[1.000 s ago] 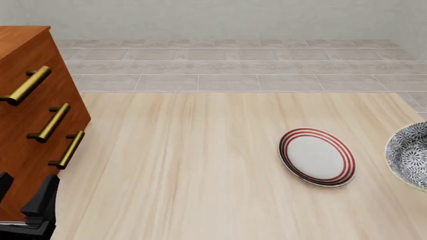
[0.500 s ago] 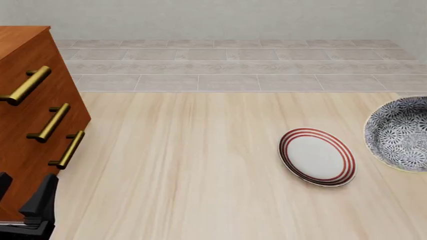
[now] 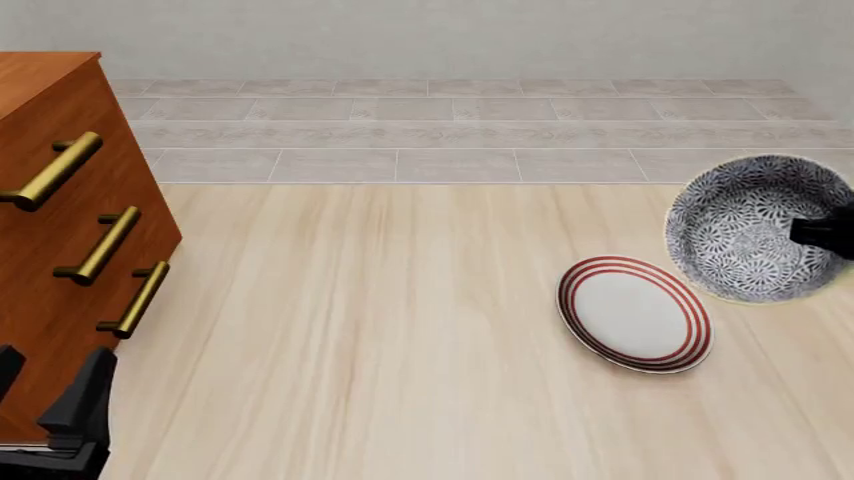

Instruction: Put the bowl on top of the cabinet.

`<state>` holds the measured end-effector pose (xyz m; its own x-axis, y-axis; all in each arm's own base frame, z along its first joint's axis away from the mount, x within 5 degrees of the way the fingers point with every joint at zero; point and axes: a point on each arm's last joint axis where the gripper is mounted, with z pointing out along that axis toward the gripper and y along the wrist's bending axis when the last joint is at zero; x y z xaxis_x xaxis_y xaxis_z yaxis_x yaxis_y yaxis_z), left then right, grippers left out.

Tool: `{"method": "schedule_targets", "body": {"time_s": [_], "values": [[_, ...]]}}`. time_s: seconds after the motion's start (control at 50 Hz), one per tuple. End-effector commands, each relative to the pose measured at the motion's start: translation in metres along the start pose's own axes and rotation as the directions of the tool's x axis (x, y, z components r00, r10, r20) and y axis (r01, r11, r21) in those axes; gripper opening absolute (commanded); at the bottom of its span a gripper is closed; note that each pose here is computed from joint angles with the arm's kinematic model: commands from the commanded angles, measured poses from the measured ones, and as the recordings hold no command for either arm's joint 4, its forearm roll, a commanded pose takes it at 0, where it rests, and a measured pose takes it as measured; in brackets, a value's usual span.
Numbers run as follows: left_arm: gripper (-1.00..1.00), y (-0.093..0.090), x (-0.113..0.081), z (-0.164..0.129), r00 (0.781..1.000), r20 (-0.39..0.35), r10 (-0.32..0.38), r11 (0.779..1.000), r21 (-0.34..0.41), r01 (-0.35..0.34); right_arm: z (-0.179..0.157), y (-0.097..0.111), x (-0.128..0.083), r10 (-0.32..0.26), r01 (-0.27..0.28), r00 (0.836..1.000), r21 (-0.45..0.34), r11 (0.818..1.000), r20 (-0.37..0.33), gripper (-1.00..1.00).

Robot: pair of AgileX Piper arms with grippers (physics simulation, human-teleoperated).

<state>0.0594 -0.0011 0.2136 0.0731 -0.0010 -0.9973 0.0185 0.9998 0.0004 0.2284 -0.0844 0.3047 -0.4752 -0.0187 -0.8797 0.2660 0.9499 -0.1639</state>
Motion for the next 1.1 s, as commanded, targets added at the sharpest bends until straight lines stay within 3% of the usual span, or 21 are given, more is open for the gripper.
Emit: {"method": "schedule_targets", "body": {"time_s": [0.02,0.48,1.02,1.1], "values": [[1.00,0.000,0.000,0.000,1.000,-0.004,0.003,1.000,0.001,-0.003,0.011,0.026,-0.015,-0.031,0.034,0.999,-0.095,0.995,0.035,-1.00],[1.00,0.000,0.000,0.002,1.000,-0.007,0.004,1.000,0.000,-0.004,0.025,0.079,-0.035,-0.097,0.116,0.992,-0.253,0.961,0.086,-1.00],[1.00,0.000,0.000,0.001,1.000,-0.007,0.003,1.000,0.002,-0.003,0.043,0.148,-0.050,-0.183,0.230,0.971,-0.399,0.888,0.152,-1.00],[1.00,0.000,0.001,0.001,1.000,-0.009,0.002,1.000,0.003,-0.002,0.044,0.162,-0.051,-0.197,0.250,0.966,-0.425,0.870,0.166,-1.00]]}}
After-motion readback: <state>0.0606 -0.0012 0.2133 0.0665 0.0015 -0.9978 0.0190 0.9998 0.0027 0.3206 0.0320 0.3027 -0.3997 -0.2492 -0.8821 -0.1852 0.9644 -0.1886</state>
